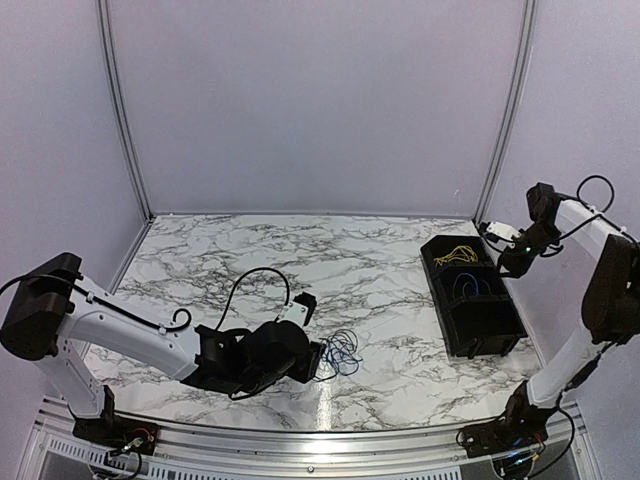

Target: Untangle the cables

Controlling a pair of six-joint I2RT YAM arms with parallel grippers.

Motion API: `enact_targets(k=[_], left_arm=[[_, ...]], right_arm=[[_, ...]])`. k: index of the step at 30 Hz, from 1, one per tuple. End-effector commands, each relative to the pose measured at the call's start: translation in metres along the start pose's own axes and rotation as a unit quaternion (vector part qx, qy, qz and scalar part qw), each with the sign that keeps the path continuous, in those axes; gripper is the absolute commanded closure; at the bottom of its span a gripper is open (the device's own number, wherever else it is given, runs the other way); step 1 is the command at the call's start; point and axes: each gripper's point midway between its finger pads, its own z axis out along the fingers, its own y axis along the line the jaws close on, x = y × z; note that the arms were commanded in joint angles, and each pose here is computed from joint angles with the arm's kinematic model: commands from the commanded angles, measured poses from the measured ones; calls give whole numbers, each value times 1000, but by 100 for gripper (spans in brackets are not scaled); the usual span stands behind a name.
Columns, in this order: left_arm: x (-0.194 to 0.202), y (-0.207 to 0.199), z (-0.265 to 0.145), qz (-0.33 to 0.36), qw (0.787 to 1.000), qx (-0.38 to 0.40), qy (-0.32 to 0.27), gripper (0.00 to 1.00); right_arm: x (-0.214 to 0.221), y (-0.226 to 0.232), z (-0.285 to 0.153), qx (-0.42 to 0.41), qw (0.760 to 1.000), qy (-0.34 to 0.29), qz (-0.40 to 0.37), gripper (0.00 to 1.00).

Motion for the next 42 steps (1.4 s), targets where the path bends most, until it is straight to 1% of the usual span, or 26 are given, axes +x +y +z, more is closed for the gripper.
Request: enact_targets(k=[1, 5, 8, 11, 13, 15, 21, 24, 27, 29, 30, 33, 35, 39, 42], left_arm=[[-6, 9, -7, -9, 1000, -25, 10, 42], [-2, 15, -8, -56, 998, -12, 24, 41], [-2, 19, -9, -83, 996, -2, 28, 41], [-3, 17, -11, -93, 995, 14, 27, 41], [-4, 18, -12, -101, 994, 21, 26, 41], [-4, 22, -15, -110, 993, 20, 24, 41], [-4, 41, -28, -139, 990, -4, 11, 41], [-4, 48, -35, -147, 989, -10, 6, 40], [-5, 51, -39, -144, 990, -10, 4, 40], [-6, 50, -40, -133, 991, -8, 2, 40], [-7, 48, -40, -124, 992, -5, 2, 39], [-10, 37, -39, -83, 997, 7, -3, 39], [-14, 20, -38, -39, 999, 28, -10, 38], [-23, -12, -27, 48, 997, 50, -16, 36], [-39, -28, -13, 66, 996, 49, -45, 35]], right_arm=[[-26, 15, -51, 3, 999, -34, -34, 54], [-80, 71, -71, -41, 989, -116, -86, 57], [-121, 137, -77, -105, 969, -178, -136, 60], [-148, 200, -74, -164, 945, -208, -189, 62], [-160, 236, -66, -200, 934, -209, -212, 61], [-164, 265, -55, -235, 922, -197, -236, 58], [-164, 333, -27, -331, 887, -152, -285, 50], [-167, 355, -9, -350, 880, -132, -294, 47], [-173, 366, 10, -357, 879, -115, -294, 47], [-179, 368, 16, -357, 879, -114, -294, 52], [-182, 369, 18, -357, 879, -115, -293, 58], [-187, 368, 16, -356, 879, -117, -295, 81], [-190, 368, 5, -362, 875, -127, -296, 100], [-204, 369, -37, -378, 865, -166, -285, 100], [-207, 374, -67, -390, 854, -189, -287, 100]])
